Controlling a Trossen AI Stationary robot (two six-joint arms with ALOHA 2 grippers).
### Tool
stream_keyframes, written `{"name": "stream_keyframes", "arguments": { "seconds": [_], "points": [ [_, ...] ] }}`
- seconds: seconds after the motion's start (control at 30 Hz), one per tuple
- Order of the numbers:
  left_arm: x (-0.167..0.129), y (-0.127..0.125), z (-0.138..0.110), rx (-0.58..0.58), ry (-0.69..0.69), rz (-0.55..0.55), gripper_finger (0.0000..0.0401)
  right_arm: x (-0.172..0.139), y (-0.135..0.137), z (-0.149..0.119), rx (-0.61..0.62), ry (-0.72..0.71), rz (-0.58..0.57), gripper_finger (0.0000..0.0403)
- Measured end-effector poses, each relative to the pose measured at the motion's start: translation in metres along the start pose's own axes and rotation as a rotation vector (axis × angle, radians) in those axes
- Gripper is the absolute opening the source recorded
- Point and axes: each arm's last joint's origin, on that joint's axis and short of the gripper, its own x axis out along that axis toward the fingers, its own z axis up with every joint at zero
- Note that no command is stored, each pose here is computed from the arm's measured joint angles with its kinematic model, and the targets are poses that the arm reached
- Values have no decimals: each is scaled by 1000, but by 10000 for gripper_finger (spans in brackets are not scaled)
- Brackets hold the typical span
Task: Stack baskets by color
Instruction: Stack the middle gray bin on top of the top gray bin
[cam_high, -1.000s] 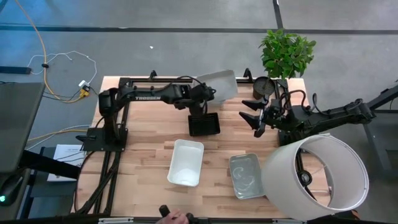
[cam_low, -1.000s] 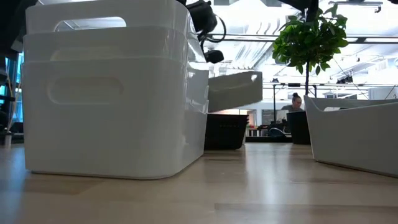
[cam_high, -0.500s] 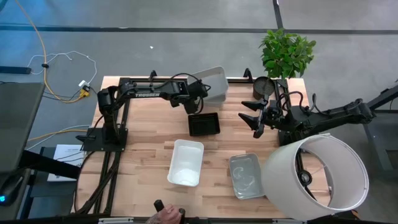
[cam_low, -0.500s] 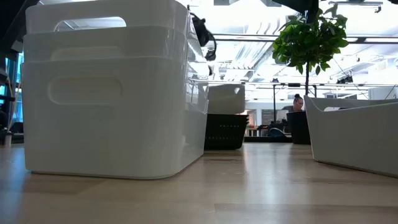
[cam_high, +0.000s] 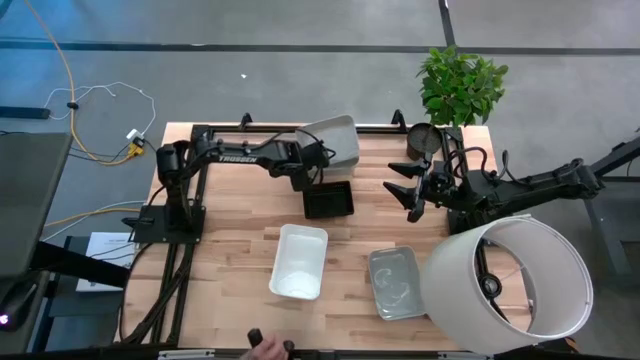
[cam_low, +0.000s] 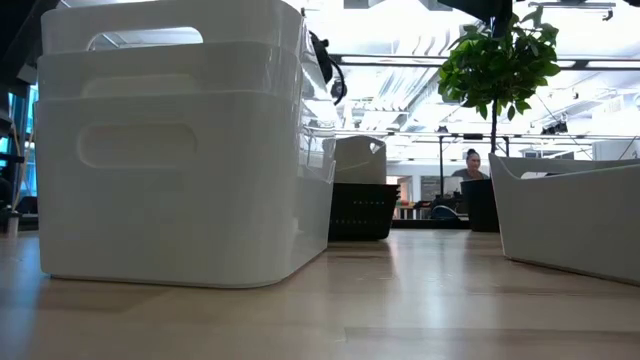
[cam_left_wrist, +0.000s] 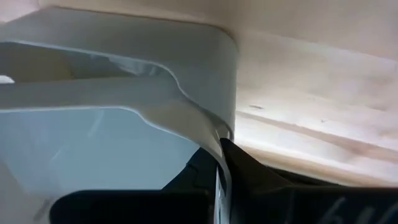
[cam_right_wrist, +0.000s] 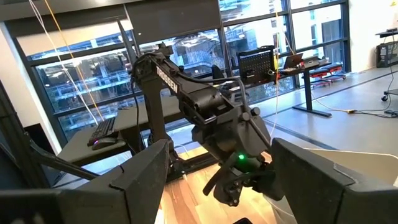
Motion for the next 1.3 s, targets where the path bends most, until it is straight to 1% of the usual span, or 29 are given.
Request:
{"name": "stream_keyframes", "arguments": {
  "seconds": [0.13,0.3,0.47,0.6,0.7,0.87,1.03,1.13,1.3],
  "points": [
    [-5,4,0,-1,39,8,0,0,0,0,-1,0,0,270],
    [-14,11,0,-21,32,35,0,0,0,0,-4,1,0,270],
    [-17,10,3,2,-17,17,0,0,0,0,-9,1,0,270],
    [-17,4,5,3,-70,-32,0,0,0,0,-9,1,0,270],
    [-17,4,6,-24,-123,-33,0,0,0,0,-9,1,0,270],
    [-17,5,7,-88,-154,-18,6,0,0,0,-9,2,0,270],
    [-18,7,8,-166,-187,-9,35,0,0,0,-9,2,0,270],
    [-17,6,6,-195,-187,-11,64,0,0,-1,-11,5,-1,270],
    [-17,8,5,-311,-185,-1,120,0,0,-2,-16,22,-3,270]
  ]
}}
